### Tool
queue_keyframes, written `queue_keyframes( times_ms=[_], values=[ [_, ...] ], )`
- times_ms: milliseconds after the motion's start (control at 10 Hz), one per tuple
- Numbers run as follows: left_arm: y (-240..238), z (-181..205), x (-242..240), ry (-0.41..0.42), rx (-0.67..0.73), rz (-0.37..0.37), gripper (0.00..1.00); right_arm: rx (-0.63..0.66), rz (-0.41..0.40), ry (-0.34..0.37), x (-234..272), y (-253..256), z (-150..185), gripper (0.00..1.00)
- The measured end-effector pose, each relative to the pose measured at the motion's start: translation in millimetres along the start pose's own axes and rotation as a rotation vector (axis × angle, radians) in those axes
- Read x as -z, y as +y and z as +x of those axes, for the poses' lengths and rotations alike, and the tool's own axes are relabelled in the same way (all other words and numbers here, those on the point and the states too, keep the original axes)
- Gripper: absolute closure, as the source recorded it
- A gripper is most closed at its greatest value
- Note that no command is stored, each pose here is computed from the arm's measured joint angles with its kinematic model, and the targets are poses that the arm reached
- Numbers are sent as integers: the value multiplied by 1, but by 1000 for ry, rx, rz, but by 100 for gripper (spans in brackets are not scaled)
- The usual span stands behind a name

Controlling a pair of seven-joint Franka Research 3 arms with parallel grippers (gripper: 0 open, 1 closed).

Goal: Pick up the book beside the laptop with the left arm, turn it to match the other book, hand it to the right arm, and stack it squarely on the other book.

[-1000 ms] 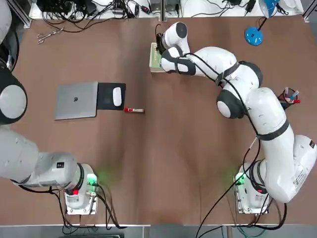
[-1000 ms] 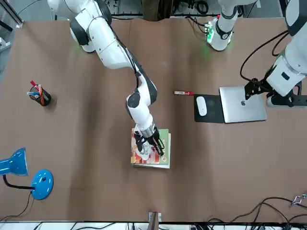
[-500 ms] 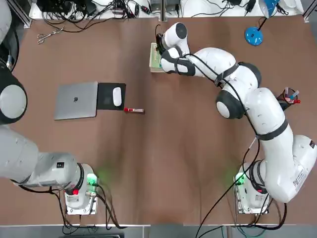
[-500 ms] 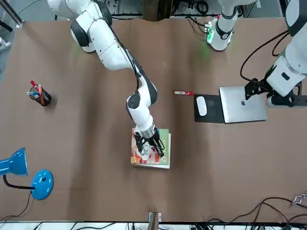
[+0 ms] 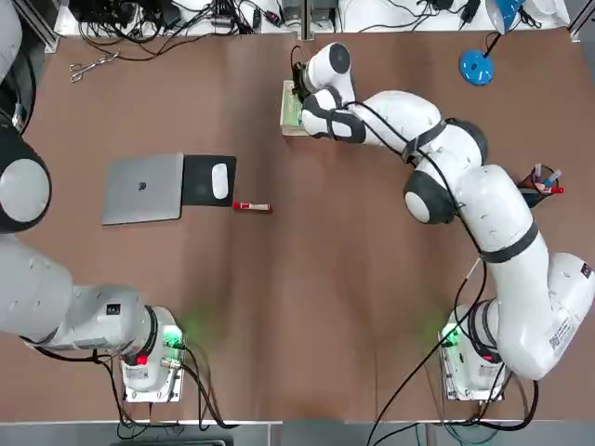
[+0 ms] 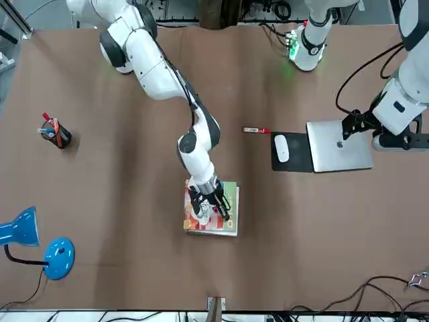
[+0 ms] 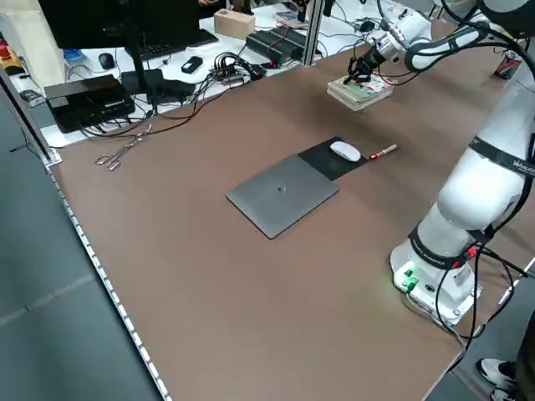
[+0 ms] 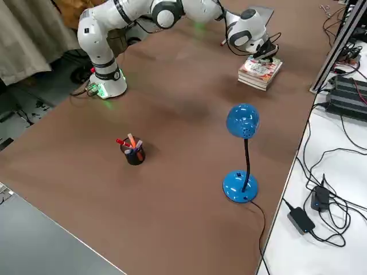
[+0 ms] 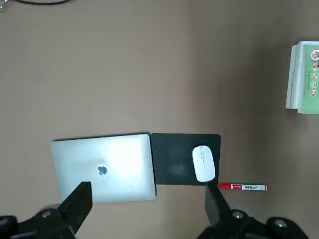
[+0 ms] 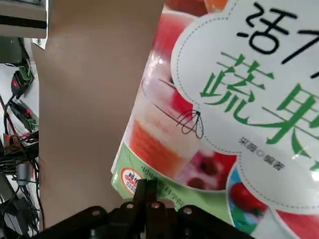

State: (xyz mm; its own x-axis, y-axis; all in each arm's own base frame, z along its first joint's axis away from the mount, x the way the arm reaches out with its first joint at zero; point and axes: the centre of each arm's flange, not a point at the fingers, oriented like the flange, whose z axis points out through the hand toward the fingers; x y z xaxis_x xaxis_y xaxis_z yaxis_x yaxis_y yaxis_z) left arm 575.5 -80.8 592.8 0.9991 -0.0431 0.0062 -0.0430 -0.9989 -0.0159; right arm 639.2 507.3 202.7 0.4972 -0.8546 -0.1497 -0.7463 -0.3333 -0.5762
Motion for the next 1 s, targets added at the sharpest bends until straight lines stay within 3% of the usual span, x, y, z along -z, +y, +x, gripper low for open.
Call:
queue_keyframes(
  times_ms=[1000],
  values=[
    [1, 0, 0, 0, -5, 0, 0, 9, 6, 1, -2, -1, 0, 96]
  ],
)
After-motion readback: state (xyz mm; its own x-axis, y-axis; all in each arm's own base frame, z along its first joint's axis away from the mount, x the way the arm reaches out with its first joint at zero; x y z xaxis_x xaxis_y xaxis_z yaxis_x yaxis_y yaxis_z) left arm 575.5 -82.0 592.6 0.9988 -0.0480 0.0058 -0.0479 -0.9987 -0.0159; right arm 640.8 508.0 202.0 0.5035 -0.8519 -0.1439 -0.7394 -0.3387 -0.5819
